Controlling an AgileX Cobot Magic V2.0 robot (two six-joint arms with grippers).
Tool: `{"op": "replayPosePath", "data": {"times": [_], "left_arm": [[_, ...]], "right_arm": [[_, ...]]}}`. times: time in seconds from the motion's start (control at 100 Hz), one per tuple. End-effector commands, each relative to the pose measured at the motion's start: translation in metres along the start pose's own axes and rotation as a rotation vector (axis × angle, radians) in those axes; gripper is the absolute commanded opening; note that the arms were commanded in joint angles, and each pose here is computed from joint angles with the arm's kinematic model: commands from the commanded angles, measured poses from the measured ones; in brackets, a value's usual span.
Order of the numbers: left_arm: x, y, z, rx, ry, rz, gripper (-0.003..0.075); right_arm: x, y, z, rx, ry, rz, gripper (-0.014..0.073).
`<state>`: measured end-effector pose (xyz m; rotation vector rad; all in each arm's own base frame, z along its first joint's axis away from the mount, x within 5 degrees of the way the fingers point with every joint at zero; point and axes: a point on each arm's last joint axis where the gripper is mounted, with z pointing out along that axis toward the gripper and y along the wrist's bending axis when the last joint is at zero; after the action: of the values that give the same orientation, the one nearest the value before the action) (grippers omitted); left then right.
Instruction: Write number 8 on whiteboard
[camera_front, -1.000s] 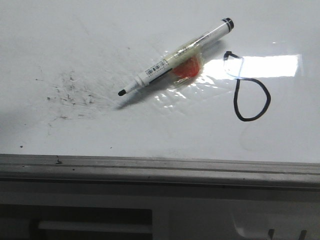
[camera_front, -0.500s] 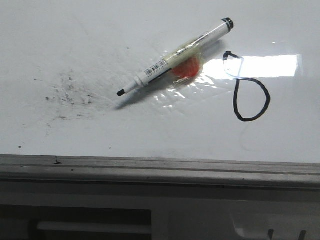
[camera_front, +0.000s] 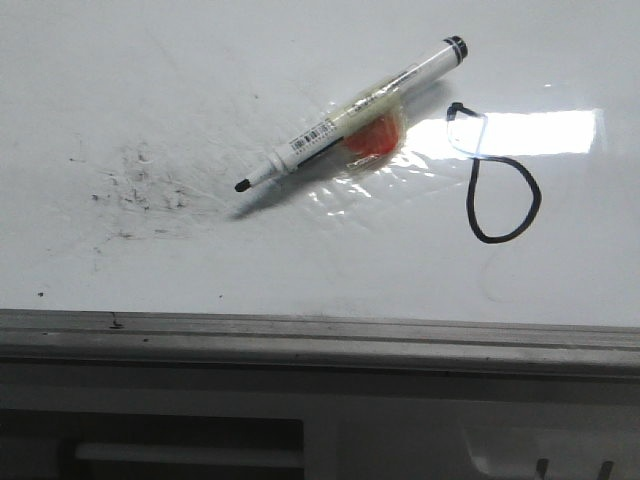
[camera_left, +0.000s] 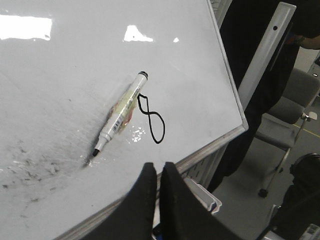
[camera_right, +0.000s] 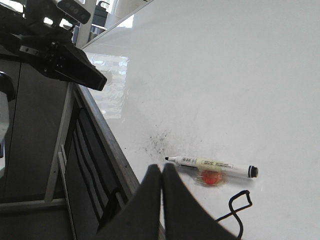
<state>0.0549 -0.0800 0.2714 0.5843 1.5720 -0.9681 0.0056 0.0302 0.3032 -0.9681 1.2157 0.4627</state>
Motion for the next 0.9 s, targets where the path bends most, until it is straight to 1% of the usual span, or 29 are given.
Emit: {"op": "replayPosePath", "data": {"times": [0.0, 0.11, 0.13, 0.14, 0.15, 0.16, 0.18, 0.2, 0.21, 0.22, 0.24, 0.25, 0.26, 0.27, 0.28, 0.29, 0.3, 0.32, 0.33, 0.34, 0.37, 0.51, 0.72, 0.89], "left_arm": [[-0.010, 0.000, -0.007, -0.035, -0.046, 0.105, -0.0020], [-0.011, 0.007, -0.017, -0.163, -0.059, 0.324, -0.0020], [-0.011, 0.009, -0.019, -0.190, -0.064, 0.329, -0.0020], [-0.011, 0.009, -0.021, -0.200, -0.062, 0.361, -0.0020], [-0.011, 0.010, -0.022, -0.210, -0.064, 0.349, -0.0020], [-0.011, 0.011, -0.022, -0.231, -0.056, 0.379, -0.0020], [-0.010, 0.012, -0.025, -0.260, -0.052, 0.392, -0.0020], [-0.009, 0.014, -0.027, -0.285, -0.051, 0.378, -0.0020], [-0.008, 0.014, -0.028, -0.298, -0.046, 0.405, -0.0020], [-0.008, 0.015, -0.029, -0.307, -0.047, 0.382, -0.0020], [-0.006, 0.017, -0.031, -0.340, -0.035, 0.404, -0.0020], [-0.005, 0.018, -0.032, -0.356, -0.035, 0.379, -0.0020], [-0.004, 0.018, -0.033, -0.371, -0.030, 0.399, -0.0020], [-0.003, 0.019, -0.034, -0.387, -0.029, 0.372, -0.0020], [-0.002, 0.020, -0.035, -0.401, -0.024, 0.389, -0.0020], [0.000, 0.021, -0.035, -0.410, -0.025, 0.364, -0.0020], [0.001, 0.022, -0.036, -0.432, -0.015, 0.379, -0.0020], [0.003, 0.024, -0.038, -0.458, -0.018, 0.355, -0.0020], [0.004, 0.024, -0.039, -0.472, -0.016, 0.369, -0.0020], [0.006, 0.026, -0.040, -0.487, -0.016, 0.350, -0.0020], [0.009, 0.028, -0.042, -0.527, -0.012, 0.350, -0.0020], [0.030, 0.038, -0.051, -0.655, -0.034, 0.286, -0.0020], [0.056, 0.051, -0.058, -0.763, -0.066, 0.162, -0.0020], [0.079, 0.059, -0.056, -0.774, -0.028, 0.034, -0.0020]], "right_arm": [[-0.011, -0.007, -0.001, 0.056, -0.058, 0.004, -0.0063], [-0.011, -0.007, -0.001, 0.056, -0.058, 0.004, -0.0063], [-0.011, -0.007, -0.001, 0.056, -0.058, 0.004, -0.0063], [-0.011, -0.007, -0.001, 0.056, -0.058, 0.004, -0.0063], [-0.011, -0.007, -0.001, 0.058, -0.059, 0.004, -0.0063], [-0.011, -0.007, -0.001, 0.058, -0.059, 0.004, -0.0063], [-0.011, -0.007, -0.001, 0.058, -0.059, 0.004, -0.0063], [-0.011, -0.007, -0.001, 0.058, -0.059, 0.004, -0.0063], [-0.011, -0.007, -0.001, 0.058, -0.059, 0.004, -0.0063], [-0.011, -0.007, -0.001, 0.058, -0.059, 0.004, -0.0063], [-0.011, -0.007, -0.001, 0.058, -0.059, 0.004, -0.0063], [-0.011, -0.007, -0.001, 0.058, -0.059, 0.004, -0.0063], [-0.011, -0.007, -0.001, 0.058, -0.059, 0.004, -0.0063], [-0.011, -0.007, -0.001, 0.058, -0.059, 0.004, -0.0063], [-0.011, -0.007, -0.001, 0.058, -0.059, 0.004, -0.0063], [-0.011, -0.007, -0.001, 0.058, -0.059, 0.004, -0.0063], [-0.011, -0.007, -0.001, 0.058, -0.059, 0.004, -0.0063], [-0.011, -0.007, -0.001, 0.058, -0.059, 0.004, -0.0063], [-0.011, -0.007, -0.001, 0.058, -0.059, 0.004, -0.0063], [-0.011, -0.007, -0.001, 0.058, -0.059, 0.004, -0.0063], [-0.011, -0.007, -0.001, 0.058, -0.059, 0.004, -0.0063], [-0.011, -0.007, -0.001, 0.058, -0.059, 0.004, -0.0063], [-0.011, -0.007, -0.001, 0.058, -0.059, 0.004, -0.0063], [-0.011, -0.007, -0.001, 0.058, -0.059, 0.004, -0.0063]]}}
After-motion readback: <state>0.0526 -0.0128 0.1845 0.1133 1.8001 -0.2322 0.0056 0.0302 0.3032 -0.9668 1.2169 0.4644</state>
